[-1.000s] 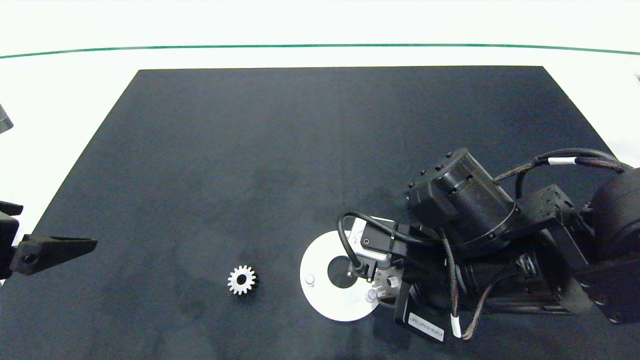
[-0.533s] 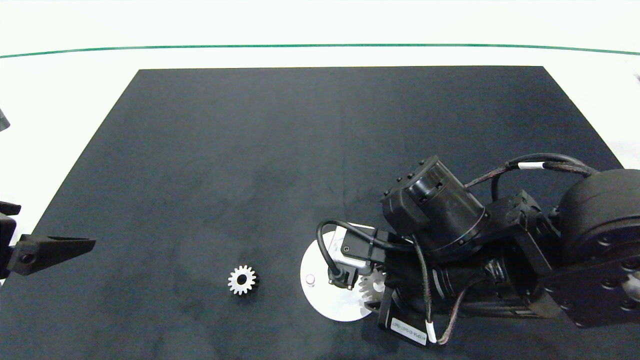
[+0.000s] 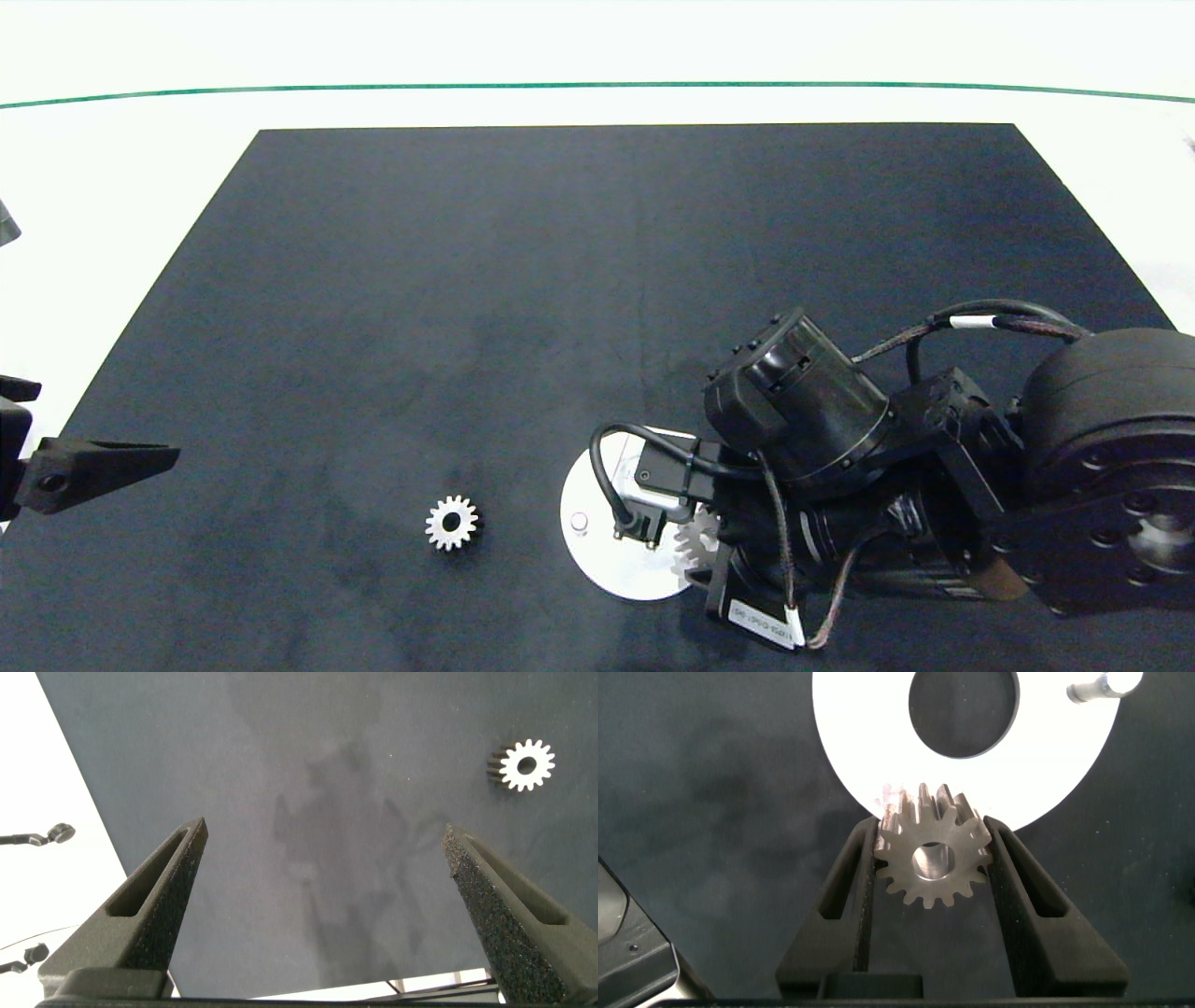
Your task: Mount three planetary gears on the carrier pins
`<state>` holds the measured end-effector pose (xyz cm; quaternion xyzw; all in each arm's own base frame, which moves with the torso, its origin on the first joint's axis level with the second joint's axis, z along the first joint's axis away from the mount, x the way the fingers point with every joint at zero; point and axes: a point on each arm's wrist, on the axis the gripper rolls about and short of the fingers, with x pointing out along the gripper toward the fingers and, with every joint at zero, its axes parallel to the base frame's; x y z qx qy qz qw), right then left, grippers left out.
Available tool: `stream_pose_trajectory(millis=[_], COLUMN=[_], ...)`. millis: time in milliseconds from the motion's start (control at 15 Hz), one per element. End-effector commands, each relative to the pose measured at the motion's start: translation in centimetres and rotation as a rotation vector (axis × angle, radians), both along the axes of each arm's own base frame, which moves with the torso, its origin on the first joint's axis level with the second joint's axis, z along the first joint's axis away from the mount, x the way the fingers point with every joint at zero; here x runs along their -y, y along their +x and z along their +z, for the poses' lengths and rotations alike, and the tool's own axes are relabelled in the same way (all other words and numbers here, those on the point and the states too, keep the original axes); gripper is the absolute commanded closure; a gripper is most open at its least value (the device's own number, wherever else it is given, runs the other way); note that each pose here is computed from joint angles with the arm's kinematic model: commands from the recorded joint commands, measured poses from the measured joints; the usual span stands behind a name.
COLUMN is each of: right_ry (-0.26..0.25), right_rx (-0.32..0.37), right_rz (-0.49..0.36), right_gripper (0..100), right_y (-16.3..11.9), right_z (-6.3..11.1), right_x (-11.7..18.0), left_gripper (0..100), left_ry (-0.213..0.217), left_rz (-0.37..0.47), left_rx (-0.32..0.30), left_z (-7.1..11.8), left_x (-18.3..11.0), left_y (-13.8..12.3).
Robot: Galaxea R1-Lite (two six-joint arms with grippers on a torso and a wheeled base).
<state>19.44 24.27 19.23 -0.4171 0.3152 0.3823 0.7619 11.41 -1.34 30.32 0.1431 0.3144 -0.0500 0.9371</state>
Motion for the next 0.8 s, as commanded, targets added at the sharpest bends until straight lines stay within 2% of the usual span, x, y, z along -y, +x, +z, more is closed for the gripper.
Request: stream_pose_trajectory(millis=[67,800], right_ry=[-0.009,-0.022], right_rx=[-0.006,-0.013], right_rz=[0.004,0.007], right_gripper=[81,81], right_y=[0.01,-0.15], right_z=[-0.26,-0.6], right_x=[-0.15,-0.09], left_gripper=[0,0], left_ry=[0.003,0.003], left_rz=[0.0,0.0], left_rx=[-0.004,-0.003], left_z=[-0.03,-0.02], left_x=[-0.01,-0.01], left_y=[-0.03,-0.08])
